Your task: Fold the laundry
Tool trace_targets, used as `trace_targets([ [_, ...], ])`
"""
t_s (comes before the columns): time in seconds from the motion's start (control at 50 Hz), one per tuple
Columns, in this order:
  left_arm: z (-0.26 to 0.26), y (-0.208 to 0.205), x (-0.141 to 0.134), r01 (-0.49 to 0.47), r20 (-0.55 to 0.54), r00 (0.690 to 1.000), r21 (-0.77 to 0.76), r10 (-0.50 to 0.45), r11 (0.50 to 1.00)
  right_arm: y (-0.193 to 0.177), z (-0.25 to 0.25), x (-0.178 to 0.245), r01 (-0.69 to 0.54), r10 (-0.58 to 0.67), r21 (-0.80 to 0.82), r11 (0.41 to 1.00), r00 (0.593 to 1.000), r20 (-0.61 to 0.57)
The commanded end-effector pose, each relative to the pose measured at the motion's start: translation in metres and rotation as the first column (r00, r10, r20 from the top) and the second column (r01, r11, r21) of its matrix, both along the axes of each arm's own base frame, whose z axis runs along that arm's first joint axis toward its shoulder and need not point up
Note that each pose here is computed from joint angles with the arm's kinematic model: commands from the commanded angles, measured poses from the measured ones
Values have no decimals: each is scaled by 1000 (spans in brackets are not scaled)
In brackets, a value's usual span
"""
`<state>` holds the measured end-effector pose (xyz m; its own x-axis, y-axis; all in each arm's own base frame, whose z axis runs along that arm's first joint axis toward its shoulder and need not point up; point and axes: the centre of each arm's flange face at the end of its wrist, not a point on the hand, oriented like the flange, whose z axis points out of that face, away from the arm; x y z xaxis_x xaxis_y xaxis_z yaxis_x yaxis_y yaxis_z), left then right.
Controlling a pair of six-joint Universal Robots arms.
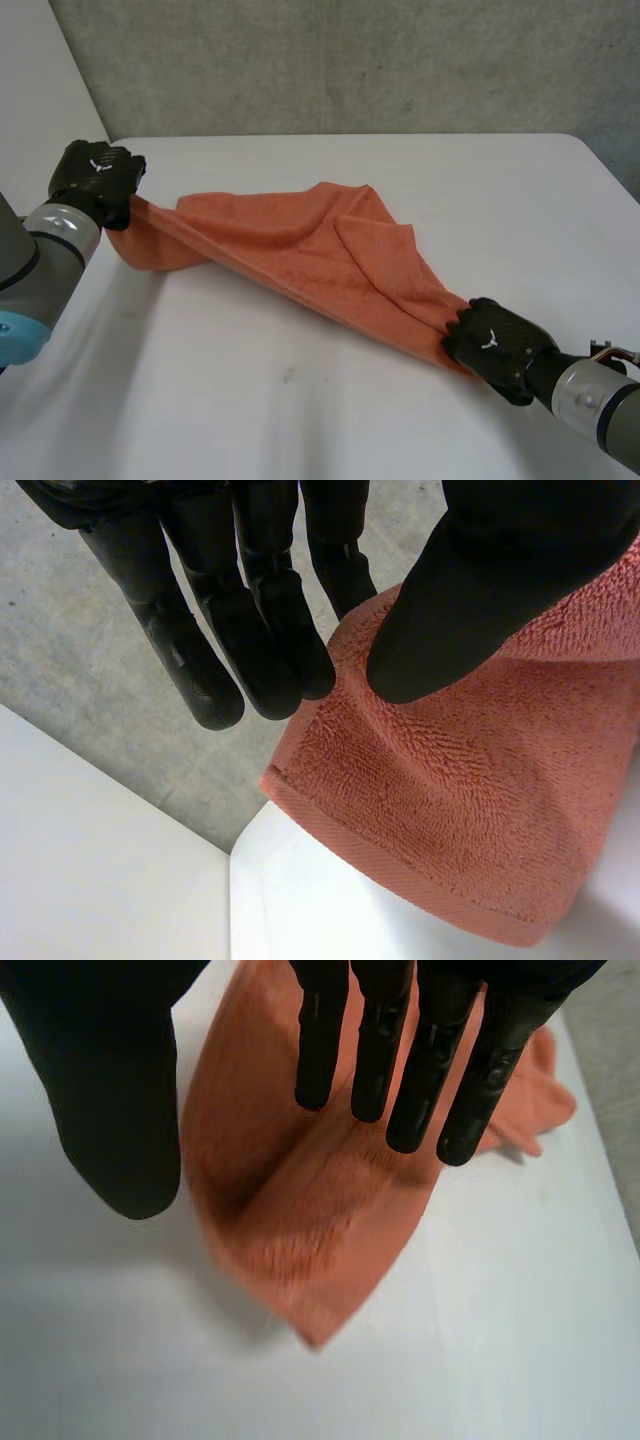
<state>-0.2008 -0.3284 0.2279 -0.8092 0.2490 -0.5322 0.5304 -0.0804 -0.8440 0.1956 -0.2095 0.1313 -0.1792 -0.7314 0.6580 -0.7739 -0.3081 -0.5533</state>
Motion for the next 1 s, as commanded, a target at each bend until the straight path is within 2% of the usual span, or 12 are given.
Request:
trace_targets([
  [0.02,-6,-1,0,2,3,1000,15,-2,1000,-9,-16,-8,-22,18,-39,999,996,-87],
  [0.34,-9,-3,2,-6,4,1000,21,6,1000,-26,-16,-9,-7,-6,-165,986,997,-82],
  [0.82,-12,-2,3,-9,7,1000,33,9,999,-64,-21,-14,100,-120,-222,970,990,-76],
  [0.88,-12,-1,4,-11,8,1000,36,10,999,-72,-15,-15,143,-158,-237,961,986,-47],
  [1.0,-11,4,4,-6,10,1000,50,6,999,-90,56,-15,291,-237,-295,910,949,206],
])
